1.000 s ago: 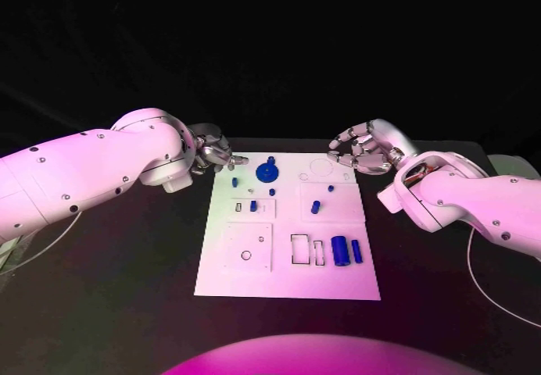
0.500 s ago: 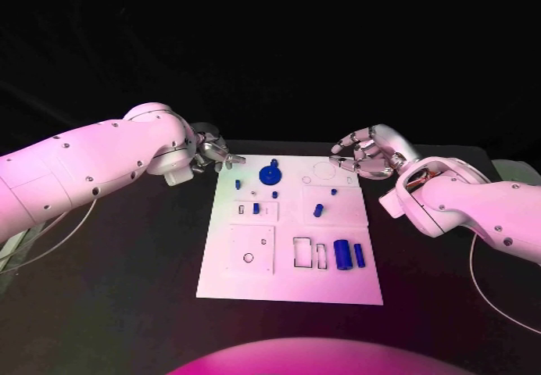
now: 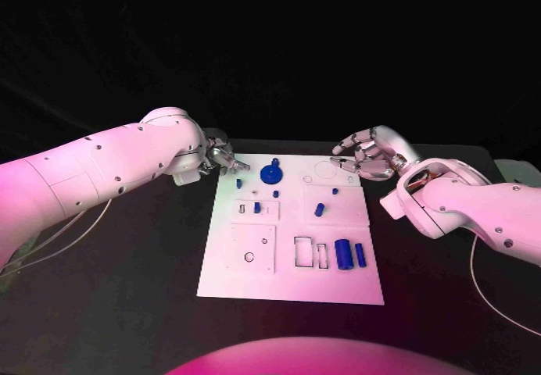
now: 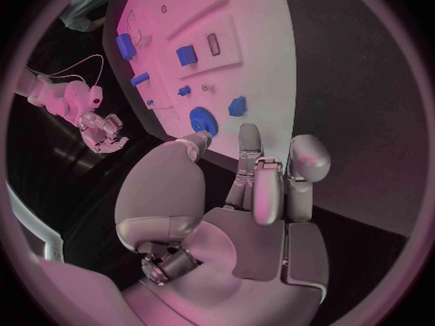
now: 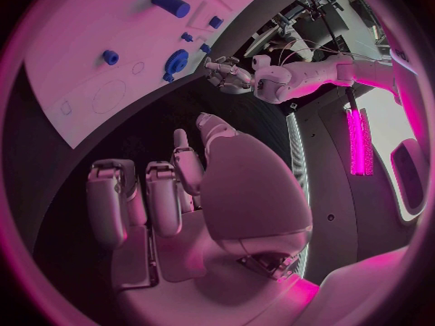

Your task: Assemble the parts on the task board

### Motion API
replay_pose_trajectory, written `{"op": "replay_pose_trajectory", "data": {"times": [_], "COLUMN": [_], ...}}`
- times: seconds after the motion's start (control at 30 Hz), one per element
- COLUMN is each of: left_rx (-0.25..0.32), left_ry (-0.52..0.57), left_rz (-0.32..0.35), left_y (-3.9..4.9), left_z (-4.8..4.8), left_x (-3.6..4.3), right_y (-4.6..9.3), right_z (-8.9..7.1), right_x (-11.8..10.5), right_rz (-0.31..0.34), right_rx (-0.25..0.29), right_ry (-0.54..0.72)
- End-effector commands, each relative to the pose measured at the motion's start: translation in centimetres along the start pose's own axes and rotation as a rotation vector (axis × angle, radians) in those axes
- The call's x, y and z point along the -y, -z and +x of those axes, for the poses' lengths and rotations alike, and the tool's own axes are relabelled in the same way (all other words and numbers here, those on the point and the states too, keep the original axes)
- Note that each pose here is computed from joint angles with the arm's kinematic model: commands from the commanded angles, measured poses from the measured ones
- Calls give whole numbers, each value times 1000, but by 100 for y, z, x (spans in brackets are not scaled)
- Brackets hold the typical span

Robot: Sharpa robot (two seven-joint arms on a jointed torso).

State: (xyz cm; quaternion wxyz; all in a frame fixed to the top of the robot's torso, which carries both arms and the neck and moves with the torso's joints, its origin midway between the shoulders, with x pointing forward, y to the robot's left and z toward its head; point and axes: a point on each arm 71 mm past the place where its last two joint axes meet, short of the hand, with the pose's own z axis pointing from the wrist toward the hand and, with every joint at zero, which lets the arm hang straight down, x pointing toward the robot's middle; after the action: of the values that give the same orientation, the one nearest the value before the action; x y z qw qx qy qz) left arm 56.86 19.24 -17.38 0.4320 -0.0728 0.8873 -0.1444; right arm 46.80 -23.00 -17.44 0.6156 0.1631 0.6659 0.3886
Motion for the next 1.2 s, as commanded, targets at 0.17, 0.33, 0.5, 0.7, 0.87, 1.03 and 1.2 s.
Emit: {"op": "replay_pose_trajectory", "data": {"times": [0.17, 0.33, 0.5, 0.7, 0.87, 1.03, 1.2], "left_rx": [-38, -66, -80, -97, -102, -104, -108], "left_ry": [-71, -56, -52, -51, -50, -49, -49], "left_rz": [0, -2, -6, -7, -10, -11, -7], "left_y": [-16, -15, -16, -23, -37, -51, -60], "left_z": [38, 56, 64, 82, 94, 109, 128], "left_x": [2, -12, -25, -22, -19, -8, 17], "right_y": [-1, -6, -7, -9, -10, -11, -11], "right_z": [19, 30, 33, 39, 42, 43, 45], "right_x": [-8, -10, -9, -11, -13, -15, -17], "right_rz": [-9, -10, -10, -10, -11, -11, -11], "right_rx": [-14, -18, -18, -20, -20, -20, -20], "right_ry": [0, -2, -2, -3, -3, -3, -4]}}
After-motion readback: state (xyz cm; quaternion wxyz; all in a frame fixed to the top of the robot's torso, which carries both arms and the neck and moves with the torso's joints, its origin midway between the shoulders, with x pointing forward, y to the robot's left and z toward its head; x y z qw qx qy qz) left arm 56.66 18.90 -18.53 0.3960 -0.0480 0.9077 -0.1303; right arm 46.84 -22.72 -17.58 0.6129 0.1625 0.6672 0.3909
